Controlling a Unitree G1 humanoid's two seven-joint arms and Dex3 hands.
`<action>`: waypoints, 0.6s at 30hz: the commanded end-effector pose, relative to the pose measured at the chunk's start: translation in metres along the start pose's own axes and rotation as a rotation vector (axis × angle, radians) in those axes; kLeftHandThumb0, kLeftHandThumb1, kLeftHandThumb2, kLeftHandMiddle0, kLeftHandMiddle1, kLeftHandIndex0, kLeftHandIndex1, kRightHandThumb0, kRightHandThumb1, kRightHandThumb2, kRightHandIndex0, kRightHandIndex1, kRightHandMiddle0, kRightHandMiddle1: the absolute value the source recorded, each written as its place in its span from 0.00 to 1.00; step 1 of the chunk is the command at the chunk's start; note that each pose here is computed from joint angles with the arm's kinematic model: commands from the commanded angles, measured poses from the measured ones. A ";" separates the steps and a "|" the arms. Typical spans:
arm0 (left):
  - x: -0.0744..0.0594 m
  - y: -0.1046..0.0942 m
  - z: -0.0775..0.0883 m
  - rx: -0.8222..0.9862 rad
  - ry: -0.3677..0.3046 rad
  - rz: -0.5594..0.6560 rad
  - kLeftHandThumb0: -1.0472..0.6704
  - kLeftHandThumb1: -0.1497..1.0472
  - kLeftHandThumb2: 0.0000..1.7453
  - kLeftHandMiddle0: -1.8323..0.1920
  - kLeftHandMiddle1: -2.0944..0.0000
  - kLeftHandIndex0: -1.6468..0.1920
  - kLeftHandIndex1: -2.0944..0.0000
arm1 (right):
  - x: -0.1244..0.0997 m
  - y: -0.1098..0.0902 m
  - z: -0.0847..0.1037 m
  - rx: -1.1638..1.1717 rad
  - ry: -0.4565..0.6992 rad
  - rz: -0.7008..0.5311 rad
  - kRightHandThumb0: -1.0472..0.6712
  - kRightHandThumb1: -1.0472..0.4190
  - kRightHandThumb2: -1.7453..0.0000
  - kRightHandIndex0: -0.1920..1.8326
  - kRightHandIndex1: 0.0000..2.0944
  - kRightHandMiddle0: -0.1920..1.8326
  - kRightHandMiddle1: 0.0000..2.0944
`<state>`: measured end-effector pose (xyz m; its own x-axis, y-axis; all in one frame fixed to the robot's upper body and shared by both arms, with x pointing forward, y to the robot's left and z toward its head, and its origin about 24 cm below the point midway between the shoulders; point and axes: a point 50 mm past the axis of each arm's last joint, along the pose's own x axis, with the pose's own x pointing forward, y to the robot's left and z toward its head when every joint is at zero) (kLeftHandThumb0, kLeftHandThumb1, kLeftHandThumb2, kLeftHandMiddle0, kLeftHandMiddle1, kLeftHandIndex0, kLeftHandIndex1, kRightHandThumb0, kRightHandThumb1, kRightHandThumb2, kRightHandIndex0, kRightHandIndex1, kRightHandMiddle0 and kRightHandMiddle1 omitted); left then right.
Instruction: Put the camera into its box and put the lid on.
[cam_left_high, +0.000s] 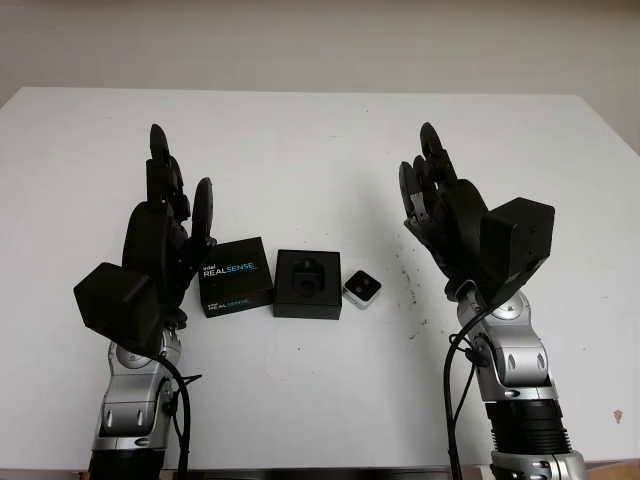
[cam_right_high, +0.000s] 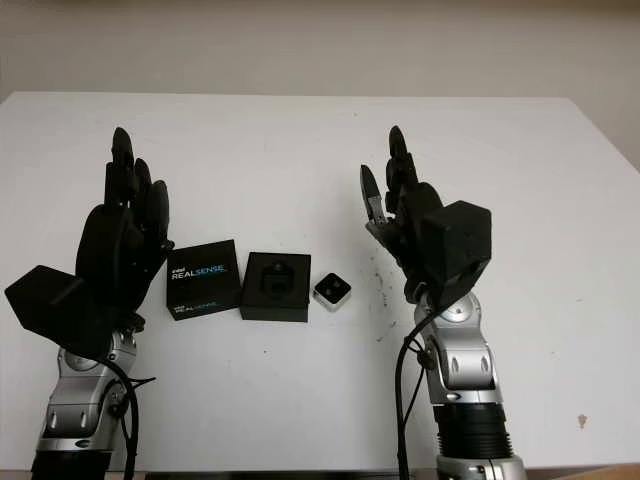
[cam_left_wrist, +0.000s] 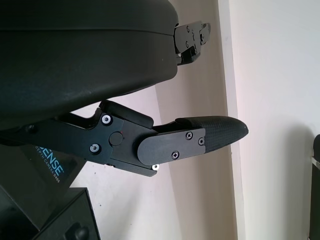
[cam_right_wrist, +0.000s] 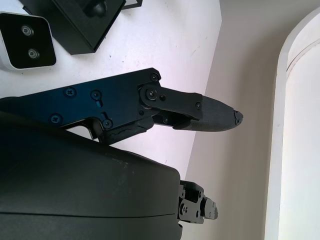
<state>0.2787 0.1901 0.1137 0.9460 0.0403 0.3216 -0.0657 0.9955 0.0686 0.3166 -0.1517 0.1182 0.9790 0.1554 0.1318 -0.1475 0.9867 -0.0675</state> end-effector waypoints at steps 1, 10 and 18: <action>0.005 0.001 0.006 0.009 -0.026 -0.005 0.17 1.00 0.32 1.00 1.00 1.00 1.00 | 0.003 -0.001 0.005 -0.012 -0.028 0.007 0.23 0.00 0.68 0.02 0.02 0.03 0.03; 0.004 0.001 0.006 -0.003 -0.028 -0.005 0.17 1.00 0.31 1.00 1.00 1.00 1.00 | 0.002 -0.001 0.001 -0.006 -0.020 0.012 0.23 0.00 0.68 0.02 0.03 0.03 0.03; 0.003 0.000 0.004 -0.012 -0.026 -0.004 0.17 1.00 0.31 1.00 1.00 1.00 1.00 | 0.001 -0.003 0.001 -0.014 -0.020 0.018 0.22 0.00 0.69 0.02 0.03 0.03 0.03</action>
<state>0.2798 0.1910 0.1164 0.9423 0.0357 0.3329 -0.0616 0.9958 0.0674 0.3171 -0.1510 0.1158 0.9761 0.1726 0.1322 -0.1645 0.9839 -0.0702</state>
